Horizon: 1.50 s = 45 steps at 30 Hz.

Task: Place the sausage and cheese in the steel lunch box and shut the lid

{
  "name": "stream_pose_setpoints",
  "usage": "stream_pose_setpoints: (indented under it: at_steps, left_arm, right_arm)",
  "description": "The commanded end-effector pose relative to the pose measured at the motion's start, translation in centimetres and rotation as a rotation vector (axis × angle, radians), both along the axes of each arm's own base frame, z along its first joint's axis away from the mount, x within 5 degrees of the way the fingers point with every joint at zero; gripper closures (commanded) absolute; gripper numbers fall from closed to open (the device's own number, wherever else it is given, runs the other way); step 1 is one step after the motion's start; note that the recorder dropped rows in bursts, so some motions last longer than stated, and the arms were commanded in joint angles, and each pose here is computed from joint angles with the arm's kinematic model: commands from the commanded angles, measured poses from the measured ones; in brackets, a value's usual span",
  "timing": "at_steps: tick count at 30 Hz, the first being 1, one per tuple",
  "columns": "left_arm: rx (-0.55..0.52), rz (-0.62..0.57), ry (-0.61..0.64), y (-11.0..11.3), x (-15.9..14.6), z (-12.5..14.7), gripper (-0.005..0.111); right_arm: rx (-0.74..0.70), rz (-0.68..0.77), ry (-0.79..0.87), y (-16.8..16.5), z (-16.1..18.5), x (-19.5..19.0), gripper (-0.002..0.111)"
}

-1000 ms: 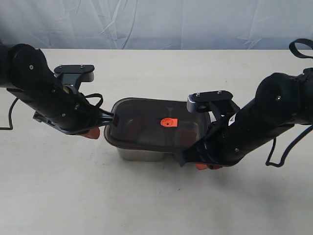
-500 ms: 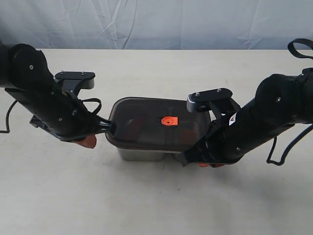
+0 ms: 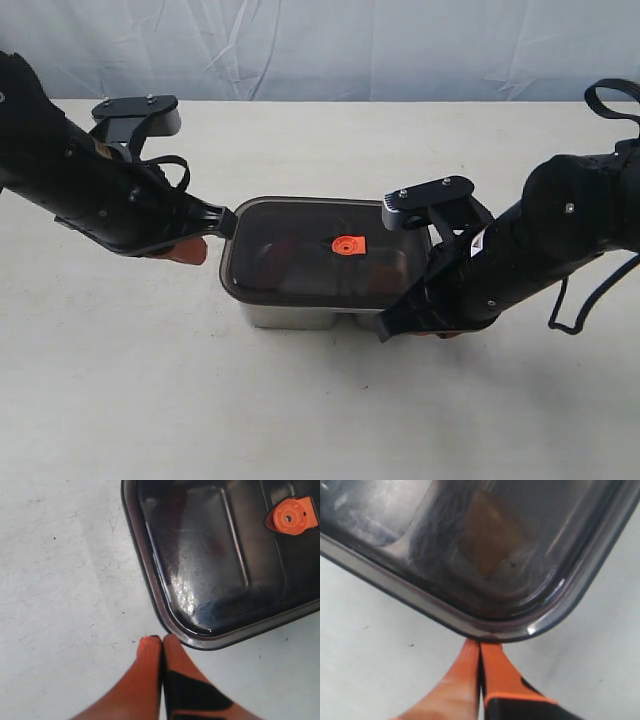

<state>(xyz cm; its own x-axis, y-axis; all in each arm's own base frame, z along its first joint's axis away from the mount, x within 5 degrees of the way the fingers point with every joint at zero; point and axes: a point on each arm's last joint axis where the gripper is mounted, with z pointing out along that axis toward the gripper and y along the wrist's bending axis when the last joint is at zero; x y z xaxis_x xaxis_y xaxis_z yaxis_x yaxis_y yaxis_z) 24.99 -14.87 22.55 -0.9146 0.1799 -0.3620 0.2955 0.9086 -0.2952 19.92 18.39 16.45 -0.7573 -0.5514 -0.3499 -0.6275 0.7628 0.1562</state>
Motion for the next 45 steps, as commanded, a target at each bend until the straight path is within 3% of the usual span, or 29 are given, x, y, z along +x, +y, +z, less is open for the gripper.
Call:
stream_pose_setpoints:
  at_steps: [1, 11, 20, 26, 45]
  left_arm:
    - [-0.018, -0.004, -0.020, -0.3, -0.1, 0.4, 0.107]
    - [-0.034, 0.020, -0.125, -0.4, 0.9, 0.7, 0.107]
    - [0.017, 0.039, -0.074, -0.9, 2.3, -2.6, 0.107]
    - [0.037, 0.043, -0.037, -1.1, 2.7, -4.3, 0.107]
    - [-0.013, 0.090, -0.042, -1.3, 2.9, -4.1, 0.107]
  right_arm:
    - [-0.024, 0.013, -0.009, -0.2, -0.1, 0.0, 0.108]
    - [-0.112, 0.020, -0.057, -1.4, 1.7, -0.1, 0.108]
    - [-0.230, -0.110, -0.244, -2.4, 5.0, 2.1, 0.108]
    - [-0.258, -0.140, -0.277, -2.7, 5.2, 2.4, 0.108]
    - [-0.261, -0.140, -0.282, -2.7, 5.3, 2.4, 0.108]
